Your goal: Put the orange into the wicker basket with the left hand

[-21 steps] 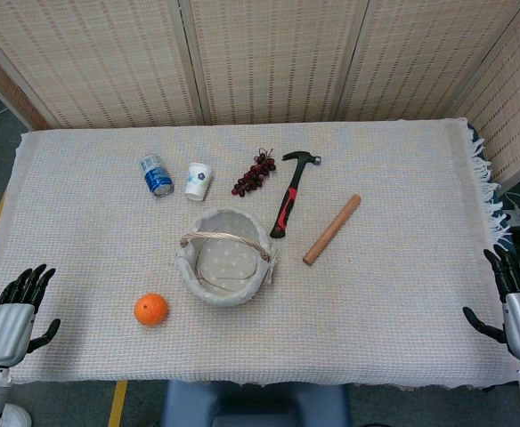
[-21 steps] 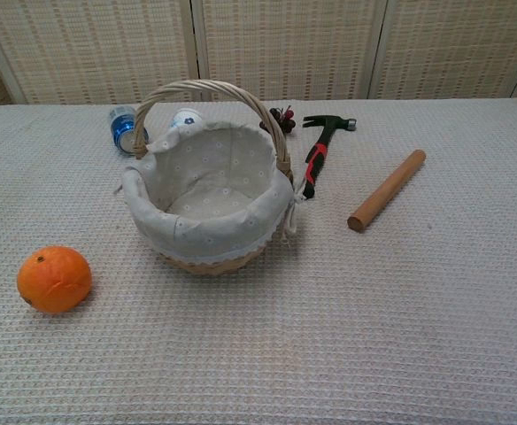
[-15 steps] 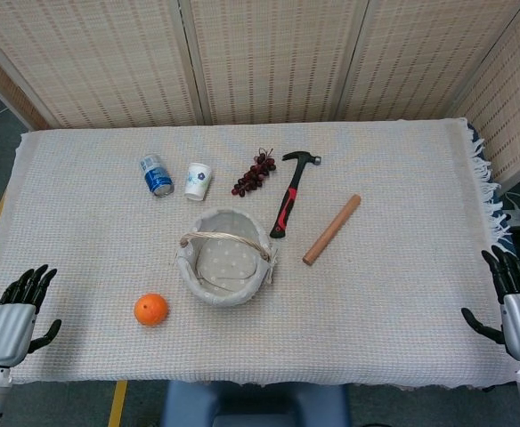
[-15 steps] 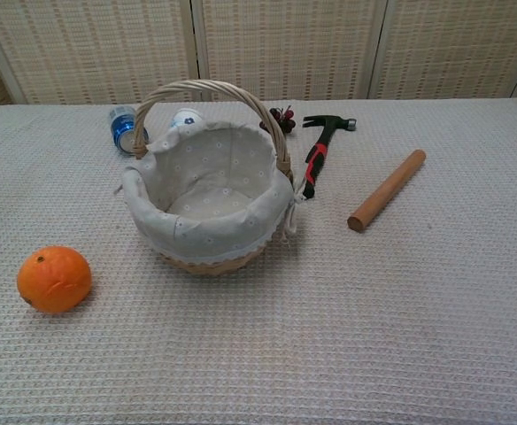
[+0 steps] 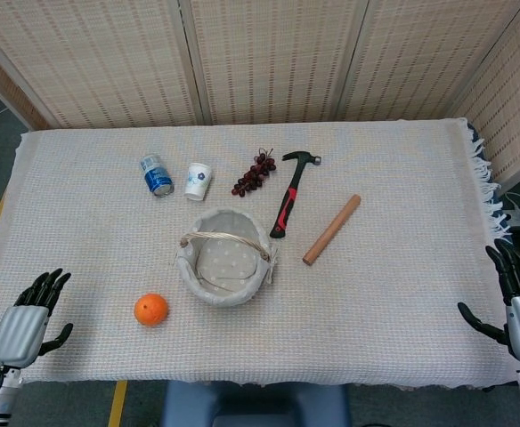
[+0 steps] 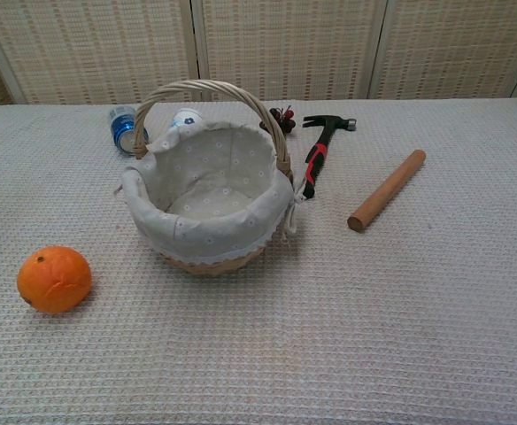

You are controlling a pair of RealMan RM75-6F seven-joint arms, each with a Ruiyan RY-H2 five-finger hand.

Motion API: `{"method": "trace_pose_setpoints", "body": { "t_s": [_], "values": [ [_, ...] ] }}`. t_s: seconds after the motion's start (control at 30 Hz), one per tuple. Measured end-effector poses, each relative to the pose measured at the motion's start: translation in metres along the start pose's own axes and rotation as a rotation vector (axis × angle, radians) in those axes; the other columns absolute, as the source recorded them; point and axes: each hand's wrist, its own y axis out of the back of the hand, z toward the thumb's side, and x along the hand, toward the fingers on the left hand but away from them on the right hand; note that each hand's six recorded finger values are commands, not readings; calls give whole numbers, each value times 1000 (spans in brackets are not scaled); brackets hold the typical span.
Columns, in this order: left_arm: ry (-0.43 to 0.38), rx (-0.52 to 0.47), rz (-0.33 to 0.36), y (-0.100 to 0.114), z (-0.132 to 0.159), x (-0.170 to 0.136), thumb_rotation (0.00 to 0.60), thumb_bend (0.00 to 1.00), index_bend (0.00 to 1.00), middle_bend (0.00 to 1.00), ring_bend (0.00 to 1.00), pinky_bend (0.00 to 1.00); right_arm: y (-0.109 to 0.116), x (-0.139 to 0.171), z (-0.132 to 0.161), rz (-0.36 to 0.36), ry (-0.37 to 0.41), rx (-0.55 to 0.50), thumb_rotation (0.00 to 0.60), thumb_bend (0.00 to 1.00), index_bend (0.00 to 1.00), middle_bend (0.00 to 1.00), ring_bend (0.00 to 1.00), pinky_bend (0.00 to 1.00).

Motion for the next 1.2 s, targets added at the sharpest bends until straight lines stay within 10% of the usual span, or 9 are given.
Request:
{"method": "trace_pose_setpoints", "body": {
  "t_s": [0.47, 1.2],
  "values": [
    [-191, 23, -172, -19, 65, 30, 600, 325, 0, 0, 0, 186, 3, -5, -9, 41, -55, 13, 600, 108, 0, 0, 0, 172],
    [-240, -68, -274, -53, 124, 47, 600, 324, 0, 0, 0, 121, 2, -7, -10, 50, -58, 13, 600, 109, 0, 0, 0, 172]
  ]
}}
